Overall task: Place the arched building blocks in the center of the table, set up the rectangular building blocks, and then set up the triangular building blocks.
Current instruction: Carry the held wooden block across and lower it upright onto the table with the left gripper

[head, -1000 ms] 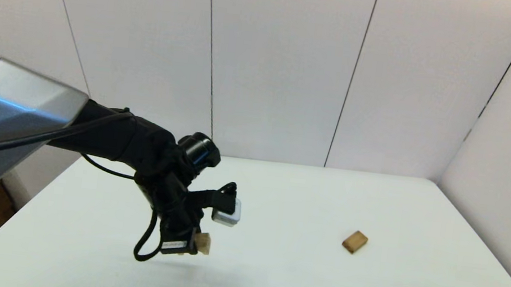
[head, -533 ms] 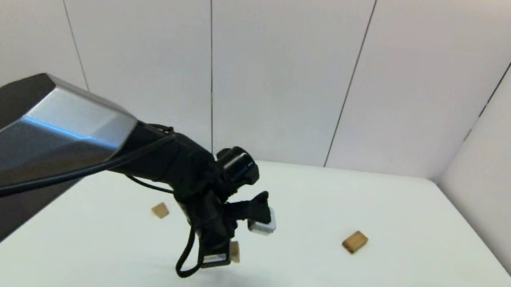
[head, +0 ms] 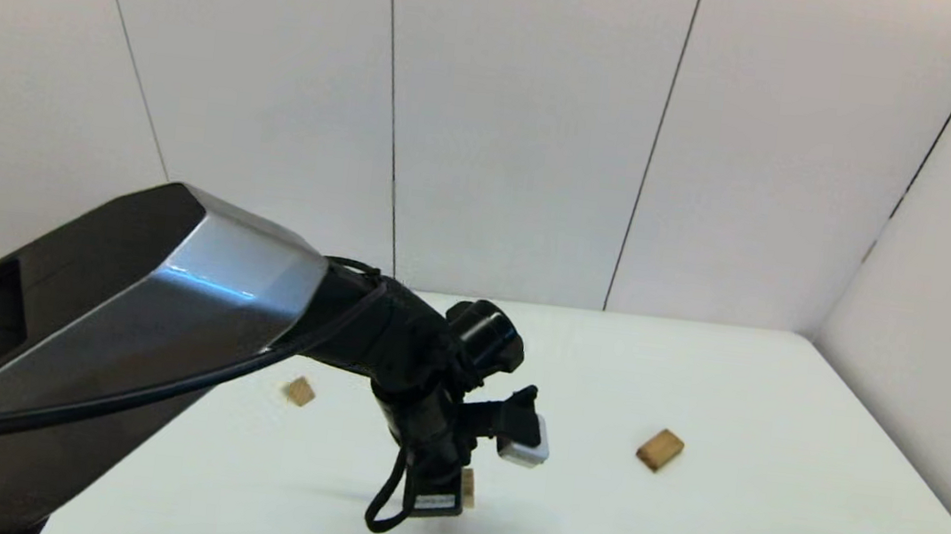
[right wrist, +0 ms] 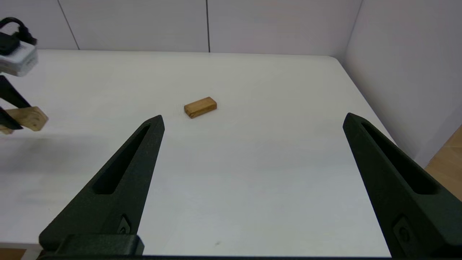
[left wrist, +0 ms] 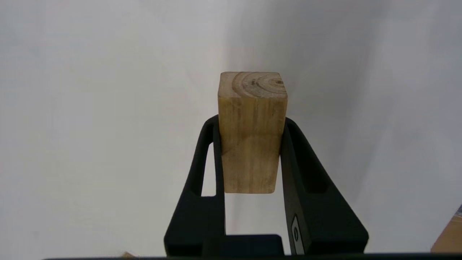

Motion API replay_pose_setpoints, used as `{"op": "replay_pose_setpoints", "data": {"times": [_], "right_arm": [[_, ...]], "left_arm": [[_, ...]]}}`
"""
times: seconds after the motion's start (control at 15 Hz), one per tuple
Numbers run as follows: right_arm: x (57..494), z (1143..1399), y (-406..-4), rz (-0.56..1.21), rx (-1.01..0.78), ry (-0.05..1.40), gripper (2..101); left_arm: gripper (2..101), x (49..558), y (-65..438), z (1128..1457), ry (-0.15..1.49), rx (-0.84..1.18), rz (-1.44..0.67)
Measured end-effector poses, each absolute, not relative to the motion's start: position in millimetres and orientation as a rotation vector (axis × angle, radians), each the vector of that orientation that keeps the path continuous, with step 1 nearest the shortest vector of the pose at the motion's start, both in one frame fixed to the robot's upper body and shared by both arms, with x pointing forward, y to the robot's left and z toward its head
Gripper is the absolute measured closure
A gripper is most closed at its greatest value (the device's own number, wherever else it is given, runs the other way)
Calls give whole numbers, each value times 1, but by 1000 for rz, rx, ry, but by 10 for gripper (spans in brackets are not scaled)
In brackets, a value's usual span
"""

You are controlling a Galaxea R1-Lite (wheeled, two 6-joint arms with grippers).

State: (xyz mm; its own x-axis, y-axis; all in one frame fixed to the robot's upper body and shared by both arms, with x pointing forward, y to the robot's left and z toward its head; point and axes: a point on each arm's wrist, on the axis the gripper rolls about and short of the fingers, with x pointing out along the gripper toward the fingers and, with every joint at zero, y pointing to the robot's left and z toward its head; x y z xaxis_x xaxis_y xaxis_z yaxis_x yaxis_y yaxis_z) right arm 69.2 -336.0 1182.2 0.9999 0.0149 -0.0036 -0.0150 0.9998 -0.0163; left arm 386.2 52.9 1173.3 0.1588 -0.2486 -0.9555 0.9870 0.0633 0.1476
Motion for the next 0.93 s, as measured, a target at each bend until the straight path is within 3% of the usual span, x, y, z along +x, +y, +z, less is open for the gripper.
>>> {"op": "replay_pose_setpoints", "data": {"times": [0.93], "right_arm": [[69,1182,-336,15,-16,3,43]], "left_arm": [[770,403,33,1164,758,1262,-1315]]}}
